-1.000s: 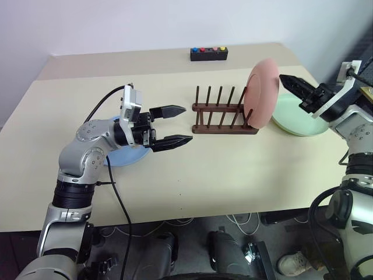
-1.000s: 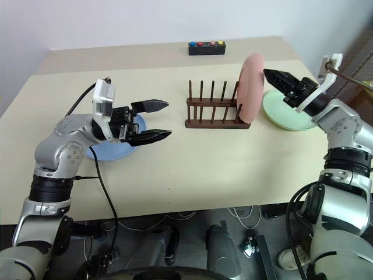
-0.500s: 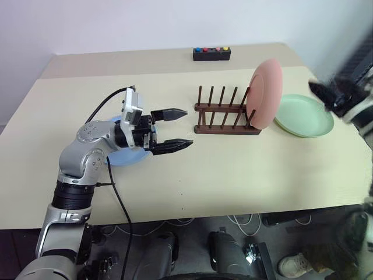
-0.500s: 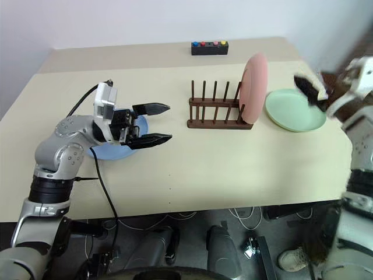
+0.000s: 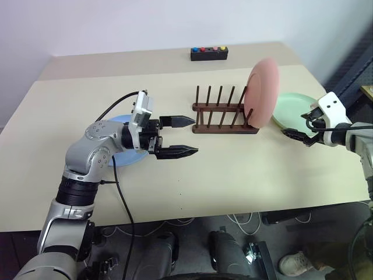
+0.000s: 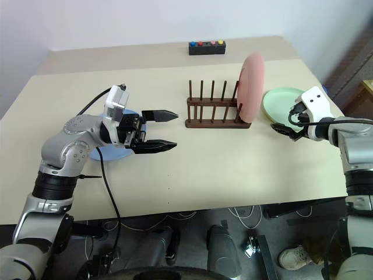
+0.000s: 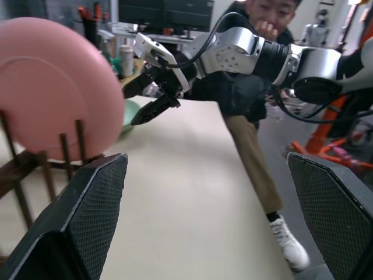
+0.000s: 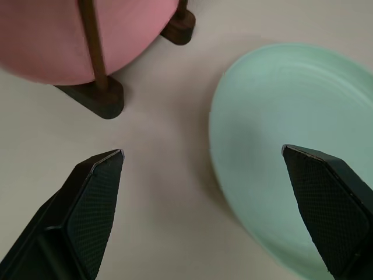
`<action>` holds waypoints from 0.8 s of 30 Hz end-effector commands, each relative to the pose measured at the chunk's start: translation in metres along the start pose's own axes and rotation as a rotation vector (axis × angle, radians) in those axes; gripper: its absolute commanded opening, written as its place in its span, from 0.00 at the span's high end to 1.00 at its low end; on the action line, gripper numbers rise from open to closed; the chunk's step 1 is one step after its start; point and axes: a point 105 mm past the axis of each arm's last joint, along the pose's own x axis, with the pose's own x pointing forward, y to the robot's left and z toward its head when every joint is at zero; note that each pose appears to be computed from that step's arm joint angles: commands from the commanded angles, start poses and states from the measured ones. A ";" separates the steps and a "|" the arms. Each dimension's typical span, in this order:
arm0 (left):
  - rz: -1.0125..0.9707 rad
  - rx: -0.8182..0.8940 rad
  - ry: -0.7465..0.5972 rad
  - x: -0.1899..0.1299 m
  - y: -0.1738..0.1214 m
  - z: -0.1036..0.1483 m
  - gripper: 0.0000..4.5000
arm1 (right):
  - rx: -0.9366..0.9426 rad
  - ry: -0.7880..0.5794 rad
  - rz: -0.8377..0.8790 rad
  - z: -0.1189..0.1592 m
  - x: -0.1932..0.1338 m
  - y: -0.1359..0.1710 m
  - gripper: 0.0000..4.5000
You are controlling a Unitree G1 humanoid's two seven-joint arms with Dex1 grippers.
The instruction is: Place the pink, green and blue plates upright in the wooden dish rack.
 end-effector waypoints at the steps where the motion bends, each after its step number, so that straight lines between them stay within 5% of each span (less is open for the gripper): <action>1: -0.026 0.029 -0.011 -0.003 -0.009 0.011 0.00 | 0.008 0.012 -0.045 0.000 0.009 -0.011 0.01; 11: 0.016 0.031 0.003 -0.006 -0.010 0.007 0.00 | 0.065 0.086 -0.058 -0.021 0.023 -0.018 0.01; 20: 0.021 0.028 0.001 -0.005 -0.008 0.007 0.00 | 0.058 0.094 -0.067 -0.026 0.023 -0.020 0.99; 24: 0.030 0.023 0.007 -0.005 -0.005 0.004 0.00 | 0.032 0.098 -0.082 -0.028 0.026 -0.019 0.99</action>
